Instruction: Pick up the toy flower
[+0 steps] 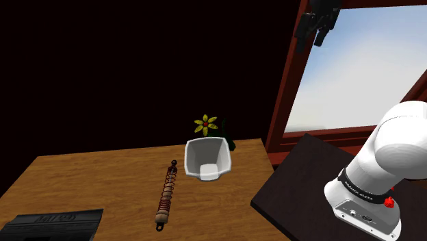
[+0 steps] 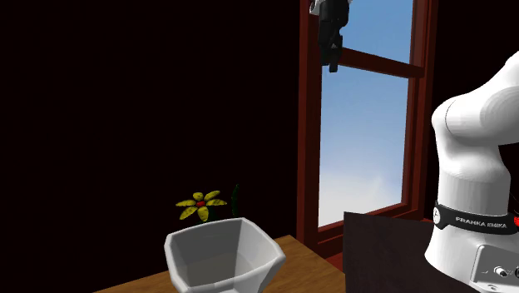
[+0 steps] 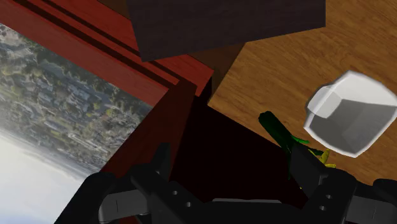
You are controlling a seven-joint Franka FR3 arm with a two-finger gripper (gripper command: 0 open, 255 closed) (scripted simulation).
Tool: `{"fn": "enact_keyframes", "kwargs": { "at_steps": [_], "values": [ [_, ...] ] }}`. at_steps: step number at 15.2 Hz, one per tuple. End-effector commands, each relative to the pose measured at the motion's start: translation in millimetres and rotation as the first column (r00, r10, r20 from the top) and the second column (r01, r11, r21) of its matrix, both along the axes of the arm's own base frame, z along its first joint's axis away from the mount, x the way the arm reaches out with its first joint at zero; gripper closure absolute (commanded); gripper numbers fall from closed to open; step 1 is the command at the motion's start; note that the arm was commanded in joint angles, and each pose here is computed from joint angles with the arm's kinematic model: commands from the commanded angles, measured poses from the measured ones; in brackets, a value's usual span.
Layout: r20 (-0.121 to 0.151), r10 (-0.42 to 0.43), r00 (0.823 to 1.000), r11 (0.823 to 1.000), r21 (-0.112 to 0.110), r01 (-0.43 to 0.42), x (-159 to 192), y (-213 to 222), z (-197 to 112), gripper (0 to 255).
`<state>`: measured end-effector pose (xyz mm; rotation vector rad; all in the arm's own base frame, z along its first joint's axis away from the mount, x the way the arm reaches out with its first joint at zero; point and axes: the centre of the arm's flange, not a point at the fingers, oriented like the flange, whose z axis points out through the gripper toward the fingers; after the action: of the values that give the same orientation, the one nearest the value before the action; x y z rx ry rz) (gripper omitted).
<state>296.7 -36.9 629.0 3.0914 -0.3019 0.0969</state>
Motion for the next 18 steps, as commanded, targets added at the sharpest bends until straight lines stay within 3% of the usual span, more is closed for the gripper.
{"fn": "enact_keyframes", "kwargs": {
  "at_steps": [1,9,18],
  "values": [
    [0.000,0.000,1.000,1.000,0.000,0.000,0,0,0,0],
    [0.022,0.092,0.996,0.994,-0.065,-0.090,56,54,-74,0],
    [0.039,0.196,0.980,0.972,-0.141,-0.189,116,115,-160,0]
  ]
}}
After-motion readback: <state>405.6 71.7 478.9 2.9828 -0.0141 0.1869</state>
